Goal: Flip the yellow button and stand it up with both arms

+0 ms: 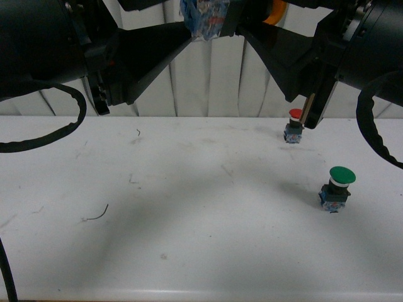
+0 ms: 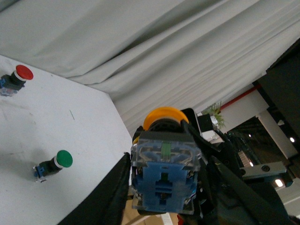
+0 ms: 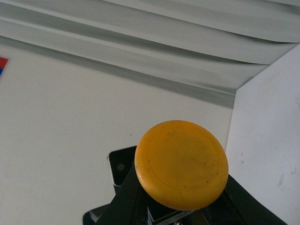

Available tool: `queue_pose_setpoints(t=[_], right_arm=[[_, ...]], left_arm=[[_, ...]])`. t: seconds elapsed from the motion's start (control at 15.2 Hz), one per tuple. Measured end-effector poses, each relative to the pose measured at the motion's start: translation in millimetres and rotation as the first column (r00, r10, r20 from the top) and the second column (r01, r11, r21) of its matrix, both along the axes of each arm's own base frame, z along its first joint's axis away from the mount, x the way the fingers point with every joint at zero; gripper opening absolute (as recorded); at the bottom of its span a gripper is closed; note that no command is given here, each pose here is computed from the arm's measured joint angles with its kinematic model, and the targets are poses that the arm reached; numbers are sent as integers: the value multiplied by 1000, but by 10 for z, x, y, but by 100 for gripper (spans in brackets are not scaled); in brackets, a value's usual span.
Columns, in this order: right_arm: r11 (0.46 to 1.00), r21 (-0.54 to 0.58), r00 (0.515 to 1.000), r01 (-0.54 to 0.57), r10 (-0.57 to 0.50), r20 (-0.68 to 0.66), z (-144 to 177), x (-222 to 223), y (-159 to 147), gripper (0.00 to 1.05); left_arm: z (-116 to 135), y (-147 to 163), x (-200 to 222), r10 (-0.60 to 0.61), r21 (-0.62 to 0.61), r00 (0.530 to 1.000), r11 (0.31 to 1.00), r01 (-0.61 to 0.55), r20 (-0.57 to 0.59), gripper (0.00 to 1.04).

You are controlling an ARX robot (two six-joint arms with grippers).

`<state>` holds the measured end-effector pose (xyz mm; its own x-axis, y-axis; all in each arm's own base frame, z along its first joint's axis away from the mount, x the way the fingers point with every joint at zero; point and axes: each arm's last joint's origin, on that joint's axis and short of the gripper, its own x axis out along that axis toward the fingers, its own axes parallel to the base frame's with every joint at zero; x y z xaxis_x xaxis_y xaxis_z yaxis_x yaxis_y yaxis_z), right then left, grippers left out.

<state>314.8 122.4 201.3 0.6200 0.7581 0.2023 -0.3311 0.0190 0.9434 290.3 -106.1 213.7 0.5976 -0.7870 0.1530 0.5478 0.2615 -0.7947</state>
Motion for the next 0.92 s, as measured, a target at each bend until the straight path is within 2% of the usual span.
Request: queue_pose_setpoints(t=[0.26,0.33,0.46,0.66,0.79,0.86,0.92], right_arm=[[999,-11,999,42,-42,-32,-98,27,-72,29],[998,-14,997,64,-65,-43,-125,51,-128,29],[994,-17,993,106,-107,-57,-170,85,-224,29],[990,-25,988,137,-138,-63,-206,109,-298,29],[988,-42,986,149,-151,-64,-253,127,-320,29],[988,-48,986,149,-152,-65,-274,130,-319,29],[987,-52,986,150,-153,-63,-283,132,-319,29]], left_arm=[[65,351,130,123,-26,992,992,-123,-1,100],[95,486,145,154,-20,988,988,-154,-8,97],[181,724,137,220,12,975,975,-220,-19,98],[347,1105,-41,335,84,940,937,-339,63,98],[362,1336,-386,398,197,906,886,-421,145,98],[345,1383,-599,441,285,877,830,-479,190,96],[309,1369,-846,583,396,770,662,-636,260,83]])
